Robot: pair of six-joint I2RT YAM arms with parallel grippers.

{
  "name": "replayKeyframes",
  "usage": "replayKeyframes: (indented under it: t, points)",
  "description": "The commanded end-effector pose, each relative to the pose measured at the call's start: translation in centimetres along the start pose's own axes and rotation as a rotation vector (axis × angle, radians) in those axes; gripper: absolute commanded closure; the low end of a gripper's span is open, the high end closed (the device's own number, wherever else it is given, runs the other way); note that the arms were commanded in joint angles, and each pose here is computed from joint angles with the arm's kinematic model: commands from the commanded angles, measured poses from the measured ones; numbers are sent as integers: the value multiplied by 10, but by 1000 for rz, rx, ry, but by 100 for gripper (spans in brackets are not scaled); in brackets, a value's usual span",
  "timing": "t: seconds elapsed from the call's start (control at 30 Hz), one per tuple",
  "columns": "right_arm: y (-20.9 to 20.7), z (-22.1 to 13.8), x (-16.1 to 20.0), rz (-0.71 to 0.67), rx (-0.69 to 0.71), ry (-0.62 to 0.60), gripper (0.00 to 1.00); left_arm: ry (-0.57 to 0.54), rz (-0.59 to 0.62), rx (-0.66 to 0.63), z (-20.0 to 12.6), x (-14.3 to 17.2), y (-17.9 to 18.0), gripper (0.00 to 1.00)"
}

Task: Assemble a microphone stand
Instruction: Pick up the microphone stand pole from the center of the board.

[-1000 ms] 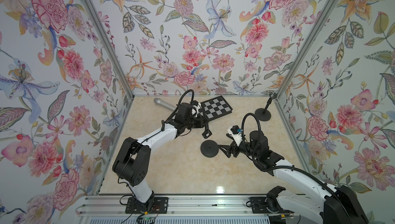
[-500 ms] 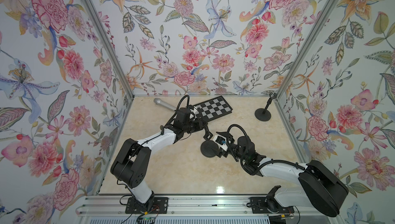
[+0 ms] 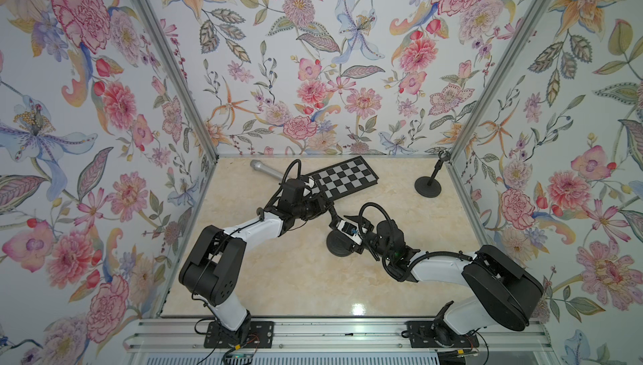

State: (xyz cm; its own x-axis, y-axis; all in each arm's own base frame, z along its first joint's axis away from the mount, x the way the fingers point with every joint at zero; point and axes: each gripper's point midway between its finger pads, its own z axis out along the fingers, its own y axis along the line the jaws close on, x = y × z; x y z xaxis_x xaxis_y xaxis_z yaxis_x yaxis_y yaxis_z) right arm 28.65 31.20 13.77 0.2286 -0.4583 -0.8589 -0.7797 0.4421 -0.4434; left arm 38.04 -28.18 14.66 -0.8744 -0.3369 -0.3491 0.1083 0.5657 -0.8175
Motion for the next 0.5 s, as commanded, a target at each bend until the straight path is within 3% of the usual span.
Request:
replayKeyframes:
  t: [0.0, 0.33, 0.47]
  points:
    - [-13, 10, -23, -33, 53, -59, 28, -7, -8, 62, -5, -3, -10, 100]
    - [-14, 21, -19, -58, 67, -37, 48, -11, -59, 87, -11, -3, -4, 100]
    - [-9, 18, -19, -76, 53, -34, 50, -13, -61, 88, -13, -2, -4, 100]
